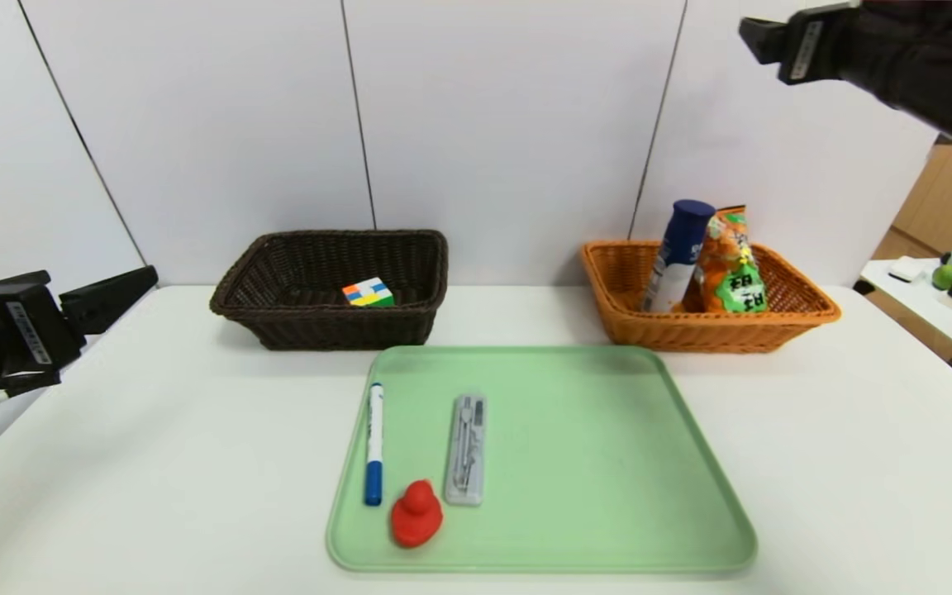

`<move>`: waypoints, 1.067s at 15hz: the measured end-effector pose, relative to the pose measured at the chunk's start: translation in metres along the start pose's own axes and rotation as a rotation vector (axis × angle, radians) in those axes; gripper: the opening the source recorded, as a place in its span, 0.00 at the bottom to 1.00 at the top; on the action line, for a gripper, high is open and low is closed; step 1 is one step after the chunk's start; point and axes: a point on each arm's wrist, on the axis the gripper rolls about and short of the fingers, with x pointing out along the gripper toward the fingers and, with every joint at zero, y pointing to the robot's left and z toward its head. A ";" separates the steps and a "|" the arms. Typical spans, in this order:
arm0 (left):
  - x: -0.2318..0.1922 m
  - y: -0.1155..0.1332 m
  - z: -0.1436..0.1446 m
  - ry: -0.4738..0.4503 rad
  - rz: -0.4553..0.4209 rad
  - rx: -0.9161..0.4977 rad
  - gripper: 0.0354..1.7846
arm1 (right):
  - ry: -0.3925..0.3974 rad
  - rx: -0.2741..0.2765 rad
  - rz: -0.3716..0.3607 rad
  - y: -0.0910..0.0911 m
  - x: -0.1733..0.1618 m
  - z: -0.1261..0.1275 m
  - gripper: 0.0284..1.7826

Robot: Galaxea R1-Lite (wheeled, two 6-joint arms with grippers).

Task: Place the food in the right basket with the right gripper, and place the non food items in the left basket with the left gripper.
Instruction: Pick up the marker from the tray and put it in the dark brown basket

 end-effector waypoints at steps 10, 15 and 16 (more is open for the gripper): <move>0.026 -0.062 0.002 0.117 -0.268 -0.098 0.94 | 0.272 0.122 -0.120 -0.044 -0.167 -0.069 0.95; 0.050 -0.099 0.008 0.495 -0.314 -0.033 0.94 | 0.299 0.110 -0.116 -0.043 -0.187 -0.081 0.95; 0.056 -0.107 0.006 0.584 -0.310 -0.036 0.94 | 0.301 0.110 -0.115 -0.043 -0.188 -0.082 0.95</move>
